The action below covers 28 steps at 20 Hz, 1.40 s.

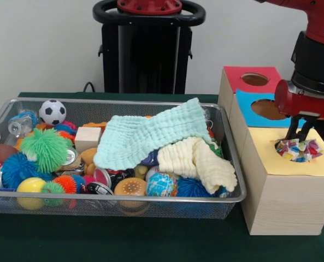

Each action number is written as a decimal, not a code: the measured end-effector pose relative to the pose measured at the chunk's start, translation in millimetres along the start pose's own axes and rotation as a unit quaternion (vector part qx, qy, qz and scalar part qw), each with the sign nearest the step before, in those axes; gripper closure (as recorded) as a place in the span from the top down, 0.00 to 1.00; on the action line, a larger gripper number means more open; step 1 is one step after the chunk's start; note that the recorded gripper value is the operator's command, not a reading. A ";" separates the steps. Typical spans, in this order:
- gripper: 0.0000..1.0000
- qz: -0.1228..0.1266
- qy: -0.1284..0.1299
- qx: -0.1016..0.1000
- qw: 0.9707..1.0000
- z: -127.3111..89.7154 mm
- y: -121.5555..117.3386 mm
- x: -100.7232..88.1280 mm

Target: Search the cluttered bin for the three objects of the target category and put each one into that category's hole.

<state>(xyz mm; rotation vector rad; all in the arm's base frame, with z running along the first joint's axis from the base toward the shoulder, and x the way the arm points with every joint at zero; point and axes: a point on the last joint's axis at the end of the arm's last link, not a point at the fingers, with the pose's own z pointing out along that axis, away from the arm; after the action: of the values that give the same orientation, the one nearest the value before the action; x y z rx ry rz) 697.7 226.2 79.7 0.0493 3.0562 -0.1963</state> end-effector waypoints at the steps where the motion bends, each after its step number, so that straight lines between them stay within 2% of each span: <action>1: 0.00 0.000 0.000 0.000 1.000 0.0 0.0 0.0; 15: 0.00 -0.002 0.013 -0.002 1.000 -3.5 1.5 1.7; 27: 0.00 -0.004 0.011 -0.002 1.000 -7.6 1.3 -0.6; 28: 1.00 -0.003 0.009 -0.003 1.000 -10.6 0.8 -2.0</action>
<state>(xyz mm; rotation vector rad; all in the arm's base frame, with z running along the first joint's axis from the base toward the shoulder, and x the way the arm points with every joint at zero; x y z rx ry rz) 698.8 228.3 90.2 0.0404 3.0742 -0.1875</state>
